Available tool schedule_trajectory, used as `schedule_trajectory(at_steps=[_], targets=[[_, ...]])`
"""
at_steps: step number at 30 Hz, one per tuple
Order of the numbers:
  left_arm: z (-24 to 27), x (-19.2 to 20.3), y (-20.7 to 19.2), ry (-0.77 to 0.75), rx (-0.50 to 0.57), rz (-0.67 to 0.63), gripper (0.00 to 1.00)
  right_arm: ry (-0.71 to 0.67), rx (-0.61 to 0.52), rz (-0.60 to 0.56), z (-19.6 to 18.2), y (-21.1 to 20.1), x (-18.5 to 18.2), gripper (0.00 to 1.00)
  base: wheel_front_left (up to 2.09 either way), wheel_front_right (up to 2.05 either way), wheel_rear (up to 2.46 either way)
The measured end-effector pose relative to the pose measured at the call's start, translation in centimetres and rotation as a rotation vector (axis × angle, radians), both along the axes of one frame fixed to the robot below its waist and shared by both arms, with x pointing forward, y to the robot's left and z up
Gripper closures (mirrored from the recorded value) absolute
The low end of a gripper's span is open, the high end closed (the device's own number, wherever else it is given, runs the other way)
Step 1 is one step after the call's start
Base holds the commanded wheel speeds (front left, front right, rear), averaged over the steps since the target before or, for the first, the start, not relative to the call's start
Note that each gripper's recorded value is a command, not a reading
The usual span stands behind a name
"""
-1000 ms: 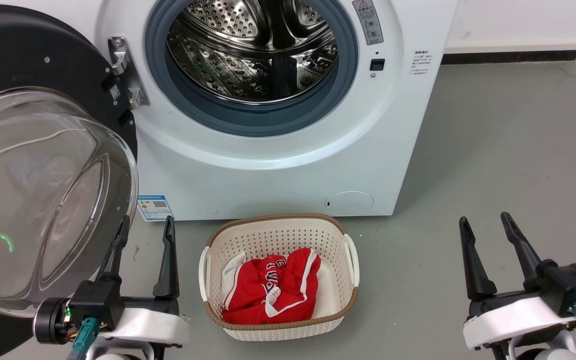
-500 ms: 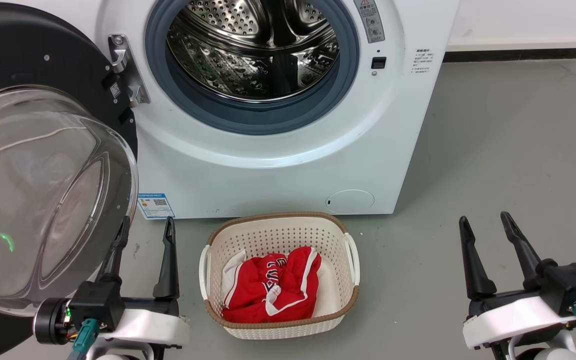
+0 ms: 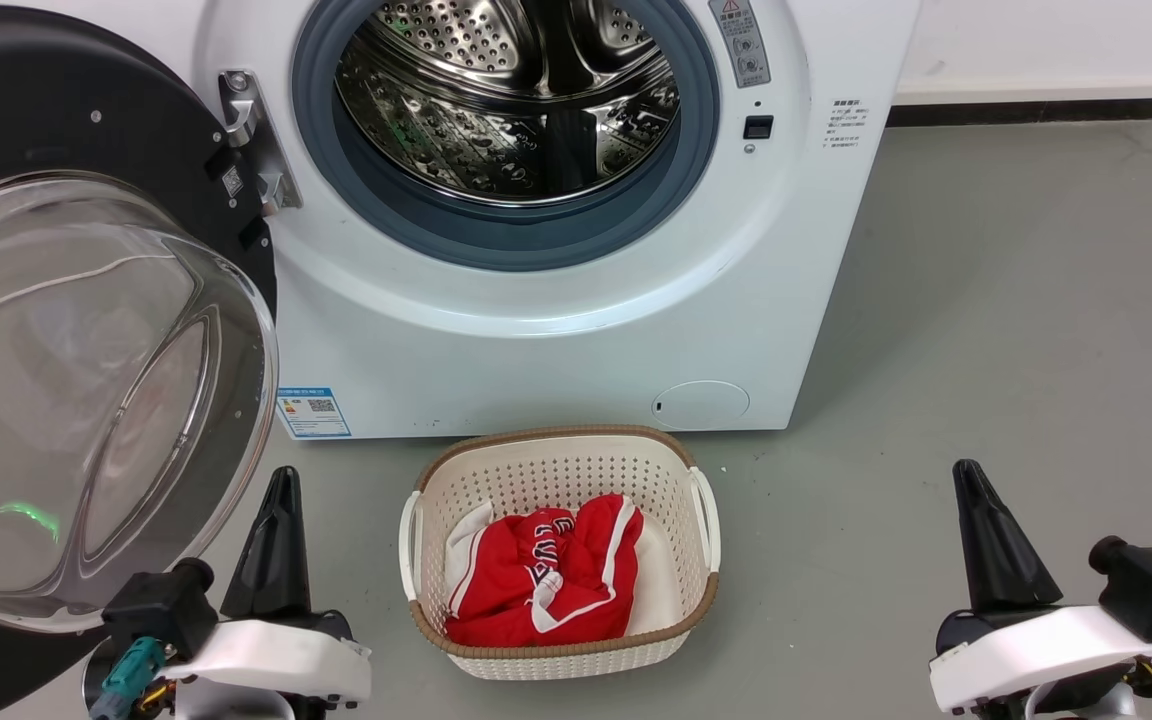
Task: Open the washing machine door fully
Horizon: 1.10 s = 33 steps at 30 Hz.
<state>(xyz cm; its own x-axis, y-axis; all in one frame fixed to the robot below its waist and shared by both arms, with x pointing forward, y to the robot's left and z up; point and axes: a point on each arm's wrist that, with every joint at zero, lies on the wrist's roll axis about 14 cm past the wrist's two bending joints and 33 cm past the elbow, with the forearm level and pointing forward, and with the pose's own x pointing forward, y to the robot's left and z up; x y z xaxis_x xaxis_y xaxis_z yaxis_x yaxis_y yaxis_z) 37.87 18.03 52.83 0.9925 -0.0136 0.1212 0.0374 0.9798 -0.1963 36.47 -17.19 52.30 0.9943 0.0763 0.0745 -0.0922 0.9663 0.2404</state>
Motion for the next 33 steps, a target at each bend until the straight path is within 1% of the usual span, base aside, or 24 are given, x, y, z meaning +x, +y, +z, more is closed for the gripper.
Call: schedule_trajectory(at_steps=[16,33], targets=[[-1.2,0.2,0.8,0.068,-0.292,0.011,1.0,0.044,0.285,-0.017,-0.7,-0.8,0.5,1.0,0.0,0.0,0.0],[-2.0,0.4,1.2,0.114,-0.552,0.011,1.0,0.077,0.532,-0.029,-1.1,-1.5,0.9,1.0,0.0,0.0,0.0]])
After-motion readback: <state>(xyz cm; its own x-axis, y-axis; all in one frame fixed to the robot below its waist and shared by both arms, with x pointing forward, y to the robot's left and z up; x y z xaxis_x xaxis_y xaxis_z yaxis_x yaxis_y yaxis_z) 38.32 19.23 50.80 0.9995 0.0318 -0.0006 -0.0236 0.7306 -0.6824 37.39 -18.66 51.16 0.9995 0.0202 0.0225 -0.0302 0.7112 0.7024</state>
